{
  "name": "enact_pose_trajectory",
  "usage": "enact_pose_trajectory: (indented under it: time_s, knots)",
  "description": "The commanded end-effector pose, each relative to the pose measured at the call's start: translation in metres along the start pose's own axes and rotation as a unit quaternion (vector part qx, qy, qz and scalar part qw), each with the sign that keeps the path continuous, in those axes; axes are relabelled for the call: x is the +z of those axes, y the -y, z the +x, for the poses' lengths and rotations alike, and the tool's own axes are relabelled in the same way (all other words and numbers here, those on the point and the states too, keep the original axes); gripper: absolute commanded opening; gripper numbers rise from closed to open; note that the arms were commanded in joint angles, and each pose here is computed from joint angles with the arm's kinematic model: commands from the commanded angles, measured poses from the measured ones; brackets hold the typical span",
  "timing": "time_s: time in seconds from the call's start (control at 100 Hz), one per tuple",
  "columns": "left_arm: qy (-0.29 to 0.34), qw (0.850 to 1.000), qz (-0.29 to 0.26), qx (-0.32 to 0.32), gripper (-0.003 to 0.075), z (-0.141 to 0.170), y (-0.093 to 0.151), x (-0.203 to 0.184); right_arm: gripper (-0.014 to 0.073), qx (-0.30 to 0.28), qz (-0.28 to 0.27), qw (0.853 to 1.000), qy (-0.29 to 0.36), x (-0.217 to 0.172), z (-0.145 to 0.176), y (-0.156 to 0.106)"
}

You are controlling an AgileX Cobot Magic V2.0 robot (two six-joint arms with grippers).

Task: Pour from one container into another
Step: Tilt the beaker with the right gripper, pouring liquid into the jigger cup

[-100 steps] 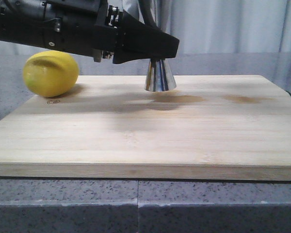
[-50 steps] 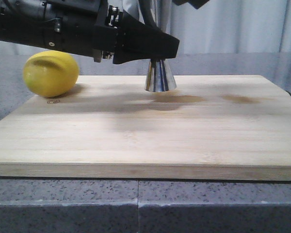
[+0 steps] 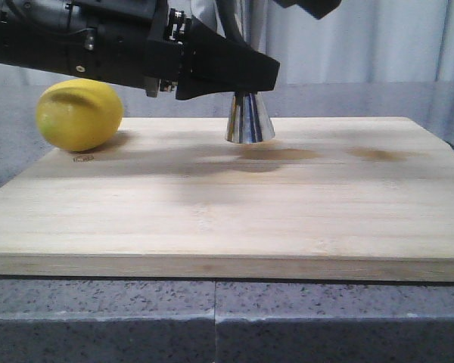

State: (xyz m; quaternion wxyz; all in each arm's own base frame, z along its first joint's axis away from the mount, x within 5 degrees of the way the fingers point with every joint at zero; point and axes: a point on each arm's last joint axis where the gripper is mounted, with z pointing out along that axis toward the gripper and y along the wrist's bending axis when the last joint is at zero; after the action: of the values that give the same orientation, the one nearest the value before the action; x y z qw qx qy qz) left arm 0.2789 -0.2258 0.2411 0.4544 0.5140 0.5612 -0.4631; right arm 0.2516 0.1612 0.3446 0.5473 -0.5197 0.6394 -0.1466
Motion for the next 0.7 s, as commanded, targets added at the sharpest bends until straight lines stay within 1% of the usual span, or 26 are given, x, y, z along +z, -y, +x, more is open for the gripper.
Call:
enact_pose_trajectory:
  time_s: [0.0, 0.15, 0.69]
  knots:
    - [0.061, 0.998, 0.016, 0.015, 0.0059, -0.0299, 0.0067, -0.0024, 0.031, -0.014, 0.024, 0.999, 0.041, -0.0091, -0.0146, 0.0126]
    - [0.061, 0.998, 0.016, 0.015, 0.0059, -0.0299, 0.0067, -0.0024, 0.031, -0.034, 0.024, 0.998, 0.043, -0.0083, -0.0166, 0.0106]
    - [0.061, 0.998, 0.016, 0.015, 0.0059, -0.0299, 0.0067, -0.0024, 0.031, -0.074, 0.03, 0.996, 0.029, -0.0045, -0.0143, 0.0101]
